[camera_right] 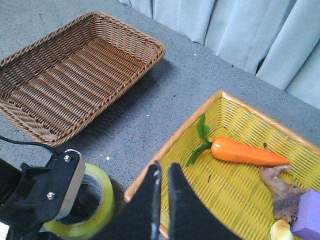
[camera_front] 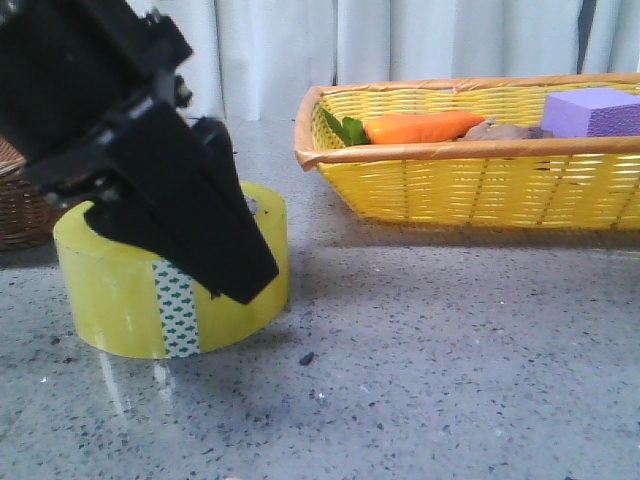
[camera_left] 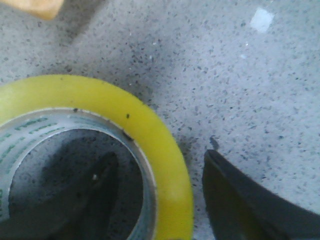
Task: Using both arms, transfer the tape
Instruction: 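Lower the left gripper onto the tape roll and grasp its rim, then lift the tape roll with the left gripper and drop it into the brown basket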
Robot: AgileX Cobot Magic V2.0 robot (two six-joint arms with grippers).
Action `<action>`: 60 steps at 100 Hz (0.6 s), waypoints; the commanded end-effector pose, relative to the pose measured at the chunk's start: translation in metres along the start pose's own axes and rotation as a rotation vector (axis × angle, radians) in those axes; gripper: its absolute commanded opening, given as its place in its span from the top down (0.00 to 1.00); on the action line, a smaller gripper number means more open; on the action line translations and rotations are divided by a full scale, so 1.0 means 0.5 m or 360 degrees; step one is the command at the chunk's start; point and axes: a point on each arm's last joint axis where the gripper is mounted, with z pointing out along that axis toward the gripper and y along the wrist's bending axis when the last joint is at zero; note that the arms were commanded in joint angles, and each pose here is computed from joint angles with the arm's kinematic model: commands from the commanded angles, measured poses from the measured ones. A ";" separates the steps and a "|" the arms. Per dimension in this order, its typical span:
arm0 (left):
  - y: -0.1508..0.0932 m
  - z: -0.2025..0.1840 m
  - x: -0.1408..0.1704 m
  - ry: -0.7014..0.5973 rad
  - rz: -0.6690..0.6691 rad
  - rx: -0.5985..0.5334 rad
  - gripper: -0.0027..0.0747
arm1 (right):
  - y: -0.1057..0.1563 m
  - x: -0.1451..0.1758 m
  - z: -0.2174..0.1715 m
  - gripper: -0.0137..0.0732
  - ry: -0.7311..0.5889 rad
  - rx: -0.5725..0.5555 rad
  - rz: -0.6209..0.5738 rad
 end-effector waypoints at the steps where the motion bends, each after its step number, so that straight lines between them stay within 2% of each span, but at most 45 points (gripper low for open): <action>1: -0.005 -0.020 -0.027 -0.0133 0.0017 -0.0027 0.51 | -0.010 -0.019 -0.026 0.92 -0.0175 0.0038 -0.0004; 13: -0.004 -0.016 -0.027 -0.0124 0.0014 -0.0026 0.60 | -0.010 -0.019 -0.026 0.92 -0.0175 0.0038 -0.0004; 35: -0.004 -0.016 -0.027 -0.0124 0.0014 -0.0026 0.99 | -0.010 -0.019 -0.026 0.92 -0.0175 0.0038 -0.0004; 60: -0.010 -0.023 -0.022 -0.0081 0.0019 0.0012 0.99 | -0.010 -0.019 -0.026 0.92 -0.0175 0.0038 -0.0004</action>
